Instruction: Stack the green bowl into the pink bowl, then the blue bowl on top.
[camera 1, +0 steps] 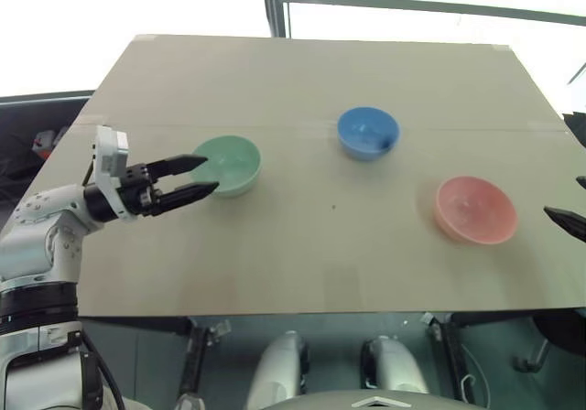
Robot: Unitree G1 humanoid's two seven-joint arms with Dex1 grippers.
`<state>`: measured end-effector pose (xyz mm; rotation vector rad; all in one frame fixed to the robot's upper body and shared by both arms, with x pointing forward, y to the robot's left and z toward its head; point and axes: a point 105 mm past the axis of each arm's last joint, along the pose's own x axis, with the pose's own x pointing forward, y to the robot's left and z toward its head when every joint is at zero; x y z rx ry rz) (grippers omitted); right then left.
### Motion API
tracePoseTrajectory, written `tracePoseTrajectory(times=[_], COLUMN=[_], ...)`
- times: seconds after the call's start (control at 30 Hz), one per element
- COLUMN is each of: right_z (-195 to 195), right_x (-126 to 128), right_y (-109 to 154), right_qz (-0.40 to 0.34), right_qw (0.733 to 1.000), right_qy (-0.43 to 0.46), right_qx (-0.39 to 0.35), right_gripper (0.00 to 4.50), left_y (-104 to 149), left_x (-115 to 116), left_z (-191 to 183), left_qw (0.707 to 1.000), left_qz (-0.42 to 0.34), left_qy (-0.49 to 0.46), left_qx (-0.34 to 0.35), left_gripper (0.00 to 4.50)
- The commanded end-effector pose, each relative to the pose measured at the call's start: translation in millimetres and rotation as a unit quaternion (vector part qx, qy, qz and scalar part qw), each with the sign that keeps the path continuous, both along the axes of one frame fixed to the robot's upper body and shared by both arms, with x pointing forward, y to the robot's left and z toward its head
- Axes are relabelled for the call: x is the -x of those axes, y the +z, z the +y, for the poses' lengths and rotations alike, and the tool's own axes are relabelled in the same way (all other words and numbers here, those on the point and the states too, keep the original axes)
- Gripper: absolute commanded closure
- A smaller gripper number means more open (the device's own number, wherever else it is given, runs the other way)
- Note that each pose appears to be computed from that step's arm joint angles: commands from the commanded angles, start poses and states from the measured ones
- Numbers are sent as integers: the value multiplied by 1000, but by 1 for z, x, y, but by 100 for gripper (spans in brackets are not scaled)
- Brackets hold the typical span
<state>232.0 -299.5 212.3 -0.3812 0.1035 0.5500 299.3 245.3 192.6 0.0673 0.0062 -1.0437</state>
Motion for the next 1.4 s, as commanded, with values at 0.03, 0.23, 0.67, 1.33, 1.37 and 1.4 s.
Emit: tracePoseTrajectory(times=[0.03, 0.23, 0.67, 1.33, 1.37, 1.4], right_z=[30, 89, 101, 110, 113, 116], right_x=[-11, -21, -42, -65, -66, -66], right_y=[3, -14, -53, -76, -74, -74], right_qz=[-14, 26, 106, 146, 139, 136], right_qw=[1000, 995, 994, 986, 988, 988], right_qy=[26, 87, -3, -52, -43, -38], right_qx=[8, 34, 37, 56, 57, 56], right_gripper=[72, 72, 72, 334, 377, 414], left_y=[14, 13, 8, -3, -4, -6], left_x=[4, 17, 34, 40, 39, 38], left_z=[-30, -68, -96, -95, -93, -91], left_qw=[998, 992, 987, 983, 984, 986], left_qz=[-28, -31, -34, -47, -47, -45], left_qy=[-51, -118, -154, -174, -167, -159], left_qx=[15, 31, 31, -29, -29, -31], left_gripper=[91, 91, 91, 77, 77, 77])
